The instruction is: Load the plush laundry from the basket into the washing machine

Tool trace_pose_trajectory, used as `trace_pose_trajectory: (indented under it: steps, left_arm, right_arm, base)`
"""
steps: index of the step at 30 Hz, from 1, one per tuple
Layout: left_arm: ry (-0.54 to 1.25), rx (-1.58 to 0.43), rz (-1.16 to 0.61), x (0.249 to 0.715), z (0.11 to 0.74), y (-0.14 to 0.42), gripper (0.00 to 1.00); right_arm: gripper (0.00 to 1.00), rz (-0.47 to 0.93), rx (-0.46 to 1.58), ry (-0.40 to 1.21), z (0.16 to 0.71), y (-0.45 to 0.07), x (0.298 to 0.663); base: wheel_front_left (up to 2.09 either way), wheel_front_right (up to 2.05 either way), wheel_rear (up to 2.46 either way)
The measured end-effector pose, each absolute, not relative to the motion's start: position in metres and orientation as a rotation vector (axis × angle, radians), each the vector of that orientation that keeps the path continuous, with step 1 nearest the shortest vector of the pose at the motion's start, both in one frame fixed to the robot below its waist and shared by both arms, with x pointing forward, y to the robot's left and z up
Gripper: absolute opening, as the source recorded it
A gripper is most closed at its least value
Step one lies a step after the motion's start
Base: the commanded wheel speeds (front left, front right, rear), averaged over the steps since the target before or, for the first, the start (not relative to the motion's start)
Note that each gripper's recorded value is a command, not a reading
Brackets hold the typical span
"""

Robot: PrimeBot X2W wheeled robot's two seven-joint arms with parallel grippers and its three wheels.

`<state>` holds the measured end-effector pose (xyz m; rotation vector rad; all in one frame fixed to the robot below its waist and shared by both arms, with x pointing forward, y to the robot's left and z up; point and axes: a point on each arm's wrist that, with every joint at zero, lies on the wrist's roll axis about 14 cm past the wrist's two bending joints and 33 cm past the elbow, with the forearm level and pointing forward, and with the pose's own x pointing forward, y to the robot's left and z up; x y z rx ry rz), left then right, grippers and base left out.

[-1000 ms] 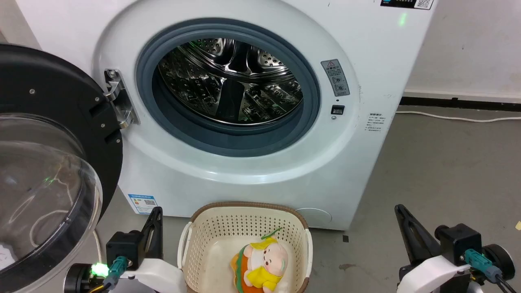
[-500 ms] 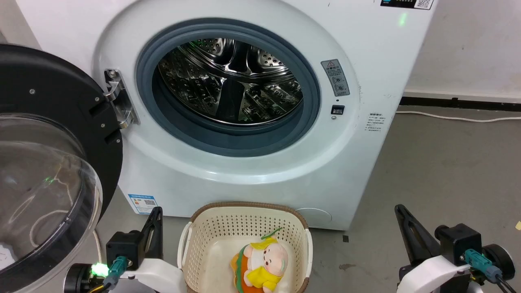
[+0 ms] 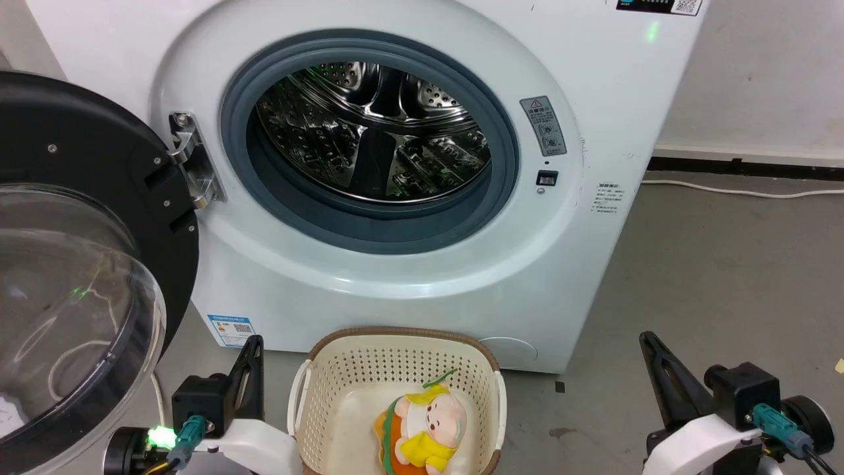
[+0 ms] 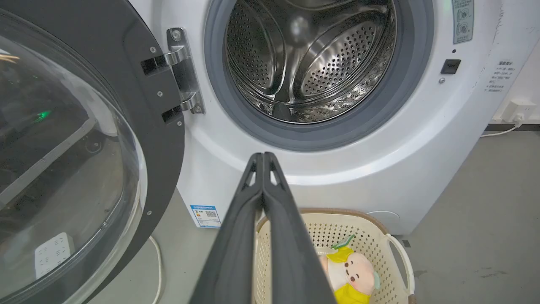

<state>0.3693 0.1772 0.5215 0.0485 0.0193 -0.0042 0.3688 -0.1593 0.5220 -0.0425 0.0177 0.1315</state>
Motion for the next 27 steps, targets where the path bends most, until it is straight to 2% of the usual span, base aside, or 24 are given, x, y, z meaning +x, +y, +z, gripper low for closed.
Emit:
trace_pose_trajectory:
  steps: [10,11,27]
  left_arm:
    - [0.019,0.048,-0.004,0.3693,0.5215,0.1771,0.0]
    - [0.02,0.048,-0.004,0.3692,0.5214,0.1771,1.0]
    - [0.02,0.049,-0.025,0.3721,0.5175,0.1711,1.0]
  right_arm:
    - [0.0,0.131,-0.043,0.018,0.522,-0.1593,0.3688]
    - [1.0,0.132,-0.042,0.018,0.5219,-0.1592,0.3687]
    - [1.0,0.117,-0.018,0.018,0.5189,-0.164,0.3697]
  base:
    - [0.0,0.0,0.0]
    - [0.0,0.0,0.0]
    - [0.0,0.0,0.0]
